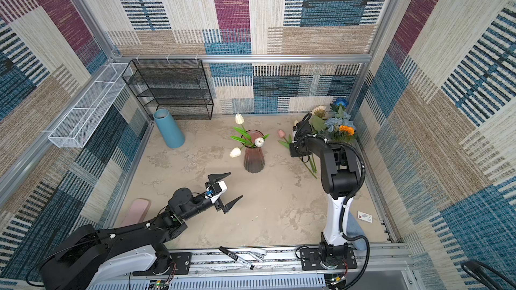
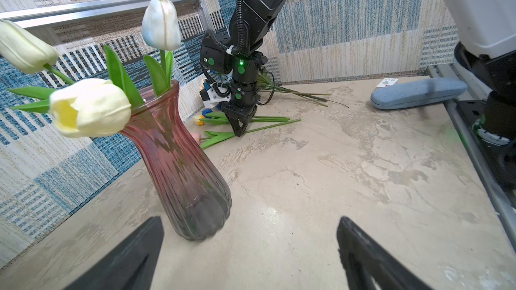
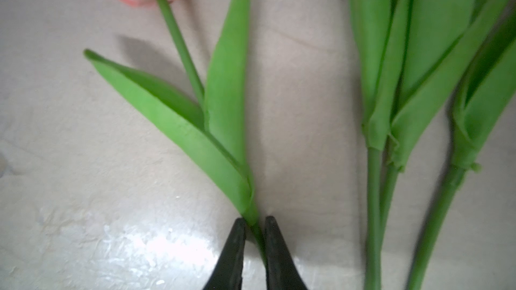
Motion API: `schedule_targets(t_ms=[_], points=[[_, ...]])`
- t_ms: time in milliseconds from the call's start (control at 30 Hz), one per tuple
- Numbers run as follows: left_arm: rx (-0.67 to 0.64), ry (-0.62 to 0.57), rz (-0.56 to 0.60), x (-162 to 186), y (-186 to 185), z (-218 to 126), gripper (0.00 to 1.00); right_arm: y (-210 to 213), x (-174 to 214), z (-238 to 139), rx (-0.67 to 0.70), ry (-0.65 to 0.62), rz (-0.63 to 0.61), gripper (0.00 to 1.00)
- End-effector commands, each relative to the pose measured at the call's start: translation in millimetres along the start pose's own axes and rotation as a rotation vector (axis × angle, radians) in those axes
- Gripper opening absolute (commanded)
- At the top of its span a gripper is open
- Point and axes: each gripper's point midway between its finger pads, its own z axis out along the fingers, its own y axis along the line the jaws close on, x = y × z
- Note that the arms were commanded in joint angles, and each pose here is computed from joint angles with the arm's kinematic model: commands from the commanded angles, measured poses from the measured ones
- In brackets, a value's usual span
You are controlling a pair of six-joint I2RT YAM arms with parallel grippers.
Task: Arrange the flowers into the vase
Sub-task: 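Grasp the pink tulip stem with the right gripper and lift it, then carry the pink tulip over the pink vase and lower its stem in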
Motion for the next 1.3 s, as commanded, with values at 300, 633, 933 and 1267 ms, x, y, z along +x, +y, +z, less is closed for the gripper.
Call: schedule_targets(t_ms=[300, 633, 933, 1267], points=[[-0.001, -0.030, 0.000, -12, 2, -3, 1.00, 65, -21, -7, -0.205, -0.061, -0.049, 0.00], [-0.007, -0.025, 0.003, -9, 3, -1, 1.00, 80, -83, -79, -0.295, -0.371, 0.021, 0.00], [-0.025, -0.020, 0.009, -7, 5, -2, 1.00, 105, -135, -247, -0.484, -0.892, -0.025, 0.00], [-0.008, -0.031, -0.001, -8, 2, 0, 1.00, 148, -139, -380, -0.808, -1.327, -0.239, 0.00]])
